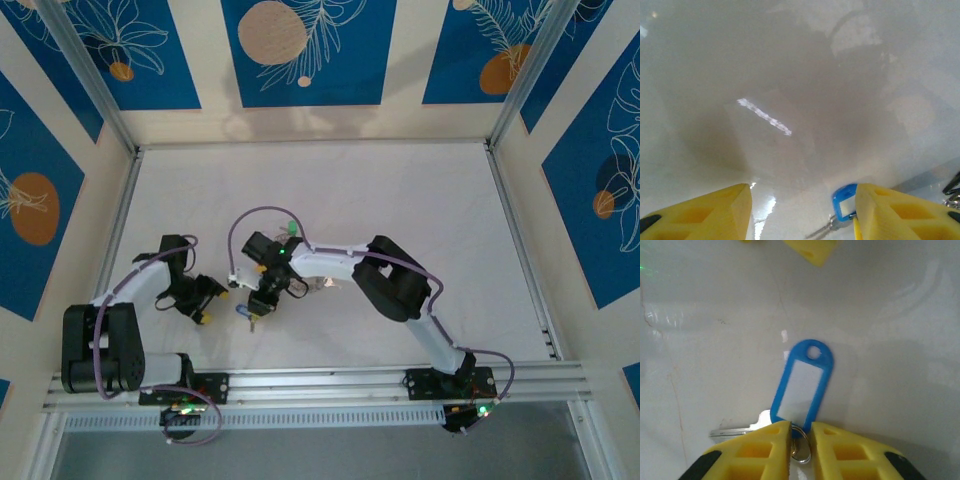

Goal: Put the keys on the keyring

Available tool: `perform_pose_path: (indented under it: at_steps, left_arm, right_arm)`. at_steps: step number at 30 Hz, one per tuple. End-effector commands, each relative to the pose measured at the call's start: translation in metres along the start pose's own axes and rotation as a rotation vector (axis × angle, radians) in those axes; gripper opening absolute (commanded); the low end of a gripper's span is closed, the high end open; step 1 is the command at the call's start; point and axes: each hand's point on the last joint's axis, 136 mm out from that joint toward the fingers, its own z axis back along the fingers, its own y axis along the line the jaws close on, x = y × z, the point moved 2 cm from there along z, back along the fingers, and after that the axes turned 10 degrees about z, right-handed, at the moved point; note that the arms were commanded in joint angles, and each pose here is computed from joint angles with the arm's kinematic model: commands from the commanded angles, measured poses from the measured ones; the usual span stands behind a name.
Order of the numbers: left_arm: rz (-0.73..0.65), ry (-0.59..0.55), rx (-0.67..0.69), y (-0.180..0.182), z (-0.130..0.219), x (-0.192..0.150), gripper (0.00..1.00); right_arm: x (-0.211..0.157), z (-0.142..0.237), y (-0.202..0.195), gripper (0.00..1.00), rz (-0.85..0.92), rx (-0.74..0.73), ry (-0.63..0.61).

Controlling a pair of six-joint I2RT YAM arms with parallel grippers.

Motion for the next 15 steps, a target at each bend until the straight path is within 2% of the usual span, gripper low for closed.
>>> perform_pose_path:
  at_steps: [1, 12, 15]
  left_arm:
    - [0.015, 0.024, -0.006, -0.002, 0.002, -0.001, 0.56]
    - [-0.104, 0.034, -0.069, -0.028, 0.014, 0.001, 0.56]
    - [-0.211, 0.011, -0.086, -0.044, 0.020, -0.004, 0.55]
  right_arm:
    - [-0.020, -0.012, 0.017, 0.15, 0.023, 0.031, 0.056]
    - [-0.010, 0.028, 0.019, 0.00, 0.006, 0.011, -0.163]
    - [-0.012, 0.042, 0.014, 0.00, -0.018, -0.027, -0.224]
